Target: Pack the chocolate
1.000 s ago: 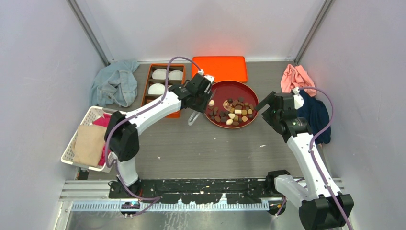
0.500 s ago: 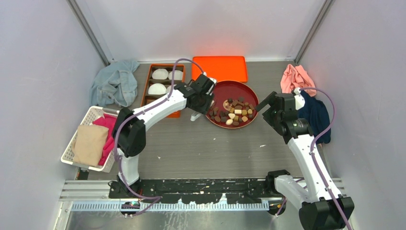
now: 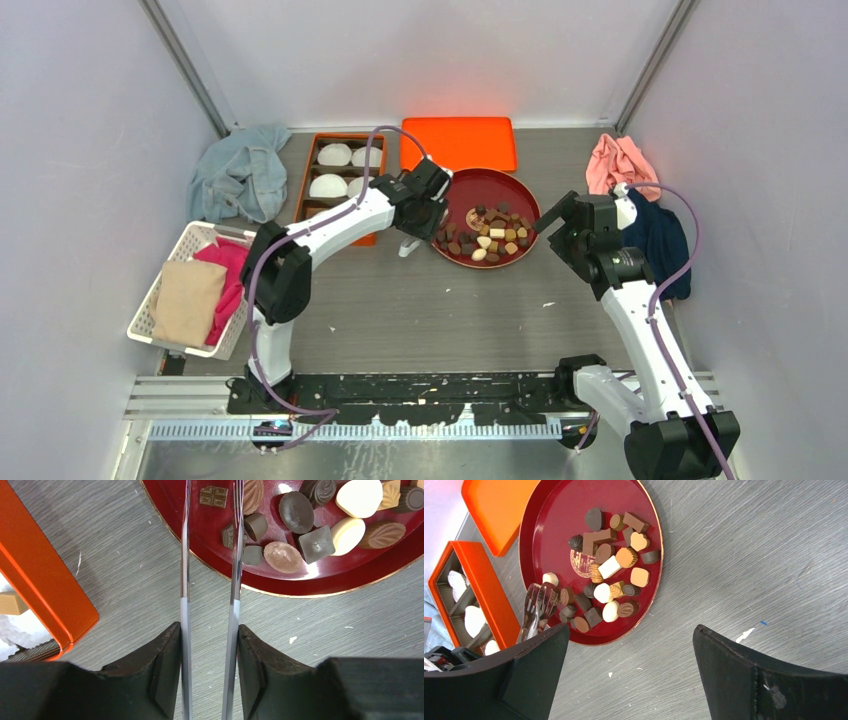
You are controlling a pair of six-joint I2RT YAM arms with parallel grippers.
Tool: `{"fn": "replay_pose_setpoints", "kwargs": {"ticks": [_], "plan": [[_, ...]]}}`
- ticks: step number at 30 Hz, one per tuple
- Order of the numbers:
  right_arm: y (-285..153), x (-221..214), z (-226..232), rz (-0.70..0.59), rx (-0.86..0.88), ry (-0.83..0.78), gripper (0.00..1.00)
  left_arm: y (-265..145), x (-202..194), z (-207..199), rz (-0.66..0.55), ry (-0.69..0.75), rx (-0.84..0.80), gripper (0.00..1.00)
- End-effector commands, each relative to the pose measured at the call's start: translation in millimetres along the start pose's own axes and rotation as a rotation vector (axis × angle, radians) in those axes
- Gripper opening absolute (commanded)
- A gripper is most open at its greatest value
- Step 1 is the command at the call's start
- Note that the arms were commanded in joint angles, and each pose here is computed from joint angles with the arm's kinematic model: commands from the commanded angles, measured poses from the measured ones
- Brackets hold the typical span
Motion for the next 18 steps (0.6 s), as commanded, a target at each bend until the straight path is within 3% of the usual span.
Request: {"fn": "replay_pose_setpoints", "kwargs": {"ticks": [1,18], "plan": [[-5,6,3,-0.039,0.018,0.013,0.99,-7,18,-1,-0.079,-0.023,0.011,0.43],[-6,7,3,-0.042,0.018,0.013,0.99,6,25,0,-0.075,-0.015,0.040,0.45]]}}
Point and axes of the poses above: each gripper's point midway between its finger pads, its own y axis out along the fingers, its own z axis along the line the jaws close on, x = y × z, the point moved 6 cm from there along -y, back along the fingers, and after that the axes turned 4 degrees about -y, right-handed, at the moved point
